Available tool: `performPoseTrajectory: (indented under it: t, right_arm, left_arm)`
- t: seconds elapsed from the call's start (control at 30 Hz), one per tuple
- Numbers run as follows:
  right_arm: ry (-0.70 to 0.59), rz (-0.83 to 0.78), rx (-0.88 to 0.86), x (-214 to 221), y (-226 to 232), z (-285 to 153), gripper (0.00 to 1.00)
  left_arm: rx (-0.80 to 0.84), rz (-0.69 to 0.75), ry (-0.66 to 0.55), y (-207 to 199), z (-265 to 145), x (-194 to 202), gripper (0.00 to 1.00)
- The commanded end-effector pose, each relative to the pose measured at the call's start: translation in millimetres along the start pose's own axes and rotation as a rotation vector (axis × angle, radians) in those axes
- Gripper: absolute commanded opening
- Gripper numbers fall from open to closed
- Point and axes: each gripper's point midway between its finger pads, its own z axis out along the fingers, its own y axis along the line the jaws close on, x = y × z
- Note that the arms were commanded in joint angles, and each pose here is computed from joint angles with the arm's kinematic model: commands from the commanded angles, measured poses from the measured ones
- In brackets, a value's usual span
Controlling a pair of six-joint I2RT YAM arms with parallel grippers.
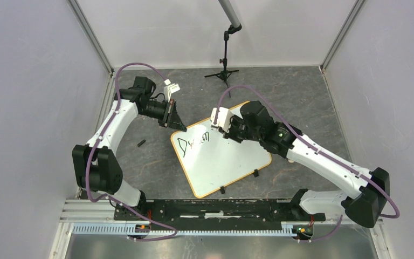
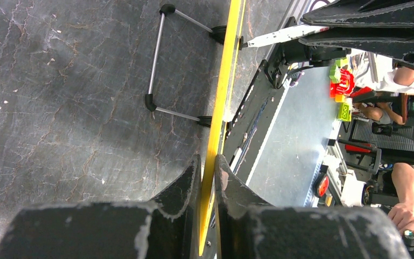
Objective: Write a sentence on the whiteboard
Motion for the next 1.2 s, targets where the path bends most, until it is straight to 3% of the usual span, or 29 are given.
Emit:
performPoseTrajectory:
  t: [0.0,0.87,1.17]
  right_arm:
    - [-0.039,-0.006,0.023,-13.3,-8.7,1.5,0.0]
    - [-0.002,-0.019,-0.063,9.8,13.5,7.2,0.0]
    - [0.033,-0.02,-0.003,20.0,2.9,0.5,0.0]
  left_arm:
    - [-0.024,0.052,0.005,0.0,0.8,-4.6,0.03]
    - [-0.029,0.052,0.01,1.8,1.4,-2.5,0.02]
    - [-0.03,0.046,0.011,2.5,1.6,-2.7,0.02]
